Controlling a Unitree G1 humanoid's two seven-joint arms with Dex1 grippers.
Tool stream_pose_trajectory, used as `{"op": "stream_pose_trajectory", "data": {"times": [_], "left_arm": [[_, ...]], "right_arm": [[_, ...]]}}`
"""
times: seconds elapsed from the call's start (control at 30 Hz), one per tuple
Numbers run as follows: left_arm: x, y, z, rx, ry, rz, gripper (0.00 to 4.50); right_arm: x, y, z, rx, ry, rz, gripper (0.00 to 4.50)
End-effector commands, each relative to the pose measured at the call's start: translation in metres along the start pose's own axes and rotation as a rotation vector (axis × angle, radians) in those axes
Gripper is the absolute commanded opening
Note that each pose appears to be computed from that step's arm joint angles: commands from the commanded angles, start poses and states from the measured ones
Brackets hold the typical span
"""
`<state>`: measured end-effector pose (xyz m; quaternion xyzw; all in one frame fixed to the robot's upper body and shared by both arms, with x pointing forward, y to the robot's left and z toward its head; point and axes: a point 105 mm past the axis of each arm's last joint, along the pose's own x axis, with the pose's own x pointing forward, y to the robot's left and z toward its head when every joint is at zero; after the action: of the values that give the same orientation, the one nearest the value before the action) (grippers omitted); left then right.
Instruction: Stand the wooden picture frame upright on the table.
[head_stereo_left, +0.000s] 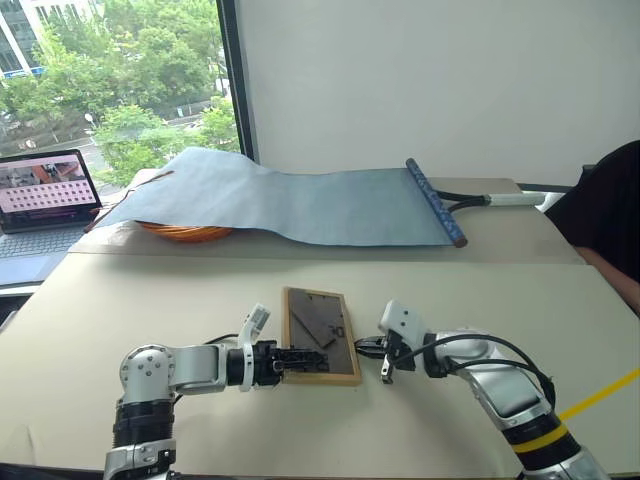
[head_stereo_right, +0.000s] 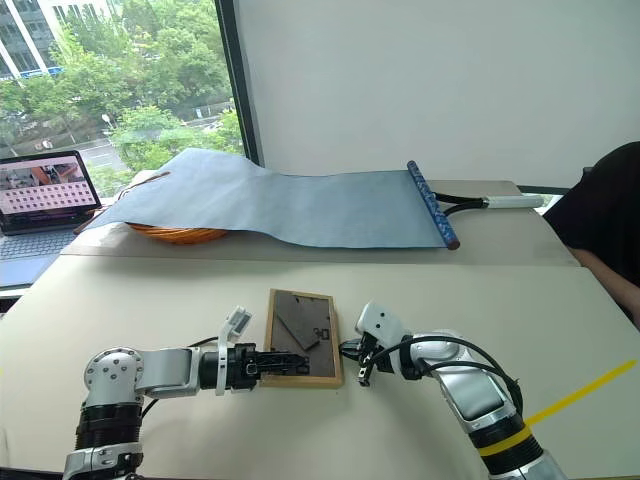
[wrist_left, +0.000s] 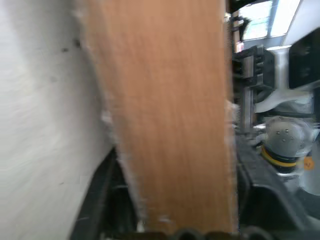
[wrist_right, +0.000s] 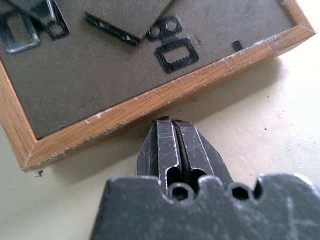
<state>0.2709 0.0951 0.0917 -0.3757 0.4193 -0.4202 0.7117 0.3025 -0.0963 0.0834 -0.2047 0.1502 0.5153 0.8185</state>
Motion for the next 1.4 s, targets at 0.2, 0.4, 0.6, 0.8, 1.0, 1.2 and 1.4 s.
{"op": "stream_pose_trajectory", "data": {"times": [0.2,0.4,0.6,0.8,1.0,1.2,1.4], "left_arm": [[-0.019,-0.018,0.028,0.077,-0.019,-0.042,1.06],[-0.013,-0.041,0.027,0.168,0.09,-0.122,1.06],[-0.008,-0.056,0.028,0.226,0.143,-0.168,1.06],[-0.006,-0.056,0.025,0.221,0.175,-0.179,1.06],[-0.009,-0.053,0.033,0.144,0.16,-0.213,1.06],[-0.018,-0.062,0.038,0.124,0.164,-0.287,1.06],[-0.034,-0.071,0.029,0.109,0.218,-0.362,1.06]], "right_arm": [[-0.078,-0.048,0.068,0.068,-0.215,-0.109,0.0],[-0.054,-0.028,0.11,0.209,-0.357,0.104,1.82],[-0.022,-0.026,0.095,0.217,-0.279,0.149,3.82],[-0.02,-0.008,0.11,0.214,-0.364,0.272,4.42],[-0.046,0.021,0.135,0.123,-0.504,0.408,4.42],[-0.06,0.014,0.127,0.002,-0.45,0.283,4.42],[-0.091,-0.049,0.099,-0.23,-0.311,-0.102,4.42]]}}
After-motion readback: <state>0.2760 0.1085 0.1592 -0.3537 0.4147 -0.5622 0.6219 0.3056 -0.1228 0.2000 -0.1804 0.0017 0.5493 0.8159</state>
